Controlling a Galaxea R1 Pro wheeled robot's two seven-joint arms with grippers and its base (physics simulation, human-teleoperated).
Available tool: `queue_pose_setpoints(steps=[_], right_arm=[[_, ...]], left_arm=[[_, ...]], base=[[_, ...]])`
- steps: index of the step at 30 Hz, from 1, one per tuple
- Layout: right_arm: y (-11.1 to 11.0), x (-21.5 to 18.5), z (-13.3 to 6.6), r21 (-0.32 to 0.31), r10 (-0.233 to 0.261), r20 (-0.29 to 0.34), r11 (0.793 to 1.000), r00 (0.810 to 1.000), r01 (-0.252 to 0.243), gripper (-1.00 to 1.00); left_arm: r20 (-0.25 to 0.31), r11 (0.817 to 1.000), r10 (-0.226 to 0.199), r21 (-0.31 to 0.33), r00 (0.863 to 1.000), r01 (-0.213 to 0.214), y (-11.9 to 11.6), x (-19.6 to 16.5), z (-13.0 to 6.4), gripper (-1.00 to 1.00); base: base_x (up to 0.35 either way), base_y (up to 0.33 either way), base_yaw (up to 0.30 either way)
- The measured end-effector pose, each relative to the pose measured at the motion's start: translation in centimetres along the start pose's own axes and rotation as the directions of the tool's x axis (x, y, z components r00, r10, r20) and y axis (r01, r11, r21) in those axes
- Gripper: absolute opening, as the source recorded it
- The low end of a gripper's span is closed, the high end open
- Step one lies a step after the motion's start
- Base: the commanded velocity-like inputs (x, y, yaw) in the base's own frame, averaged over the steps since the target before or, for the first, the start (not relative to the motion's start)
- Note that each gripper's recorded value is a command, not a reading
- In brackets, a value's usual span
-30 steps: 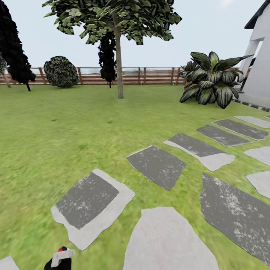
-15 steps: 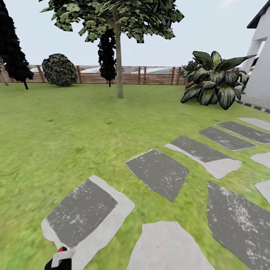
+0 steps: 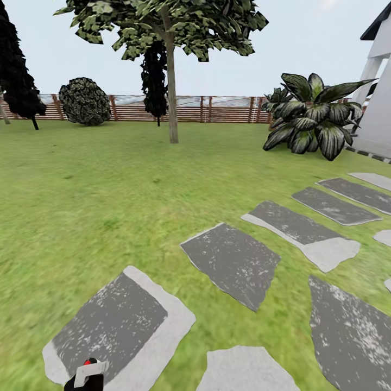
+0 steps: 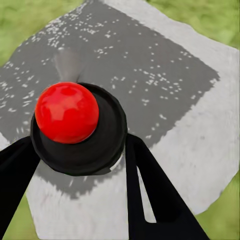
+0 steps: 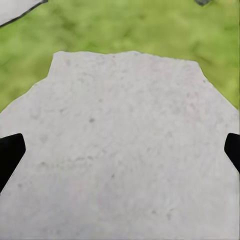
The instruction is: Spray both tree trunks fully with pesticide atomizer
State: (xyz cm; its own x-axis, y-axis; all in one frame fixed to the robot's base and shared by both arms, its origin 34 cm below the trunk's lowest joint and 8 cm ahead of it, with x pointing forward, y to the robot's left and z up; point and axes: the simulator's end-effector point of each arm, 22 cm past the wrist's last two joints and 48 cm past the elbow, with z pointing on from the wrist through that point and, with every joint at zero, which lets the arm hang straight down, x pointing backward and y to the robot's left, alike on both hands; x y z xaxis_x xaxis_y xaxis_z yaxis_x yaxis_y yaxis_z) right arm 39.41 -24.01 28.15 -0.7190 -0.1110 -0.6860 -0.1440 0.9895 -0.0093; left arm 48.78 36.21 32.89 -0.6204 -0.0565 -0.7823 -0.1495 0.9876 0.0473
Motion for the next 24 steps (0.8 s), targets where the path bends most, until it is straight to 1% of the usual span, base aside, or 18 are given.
queue_pose_setpoints(steps=[4,7,24], right_arm=[[0.00,0.00,0.00,0.000,0.000,0.000,1.000,1.000,0.000,1.00],[0.01,0.00,0.00,0.000,0.000,0.000,1.000,1.000,0.000,1.00],[0.01,0.01,0.00,0.000,0.000,0.000,1.000,1.000,0.000,1.00]], left_arm=[[0.002,1.000,-0.001,-0.001,1.000,0.001,0.04,-0.09,0.02,-1.00],[0.001,1.000,-0.001,-0.002,1.000,0.001,0.05,-0.07,0.02,-1.00],[0.003,1.000,-0.001,-0.002,1.000,0.001,0.07,-0.16,0.06,-1.00]], base=[[0.339,0.010,0.000],[0.326,0.105,0.000],[0.305,0.170,0.000]])
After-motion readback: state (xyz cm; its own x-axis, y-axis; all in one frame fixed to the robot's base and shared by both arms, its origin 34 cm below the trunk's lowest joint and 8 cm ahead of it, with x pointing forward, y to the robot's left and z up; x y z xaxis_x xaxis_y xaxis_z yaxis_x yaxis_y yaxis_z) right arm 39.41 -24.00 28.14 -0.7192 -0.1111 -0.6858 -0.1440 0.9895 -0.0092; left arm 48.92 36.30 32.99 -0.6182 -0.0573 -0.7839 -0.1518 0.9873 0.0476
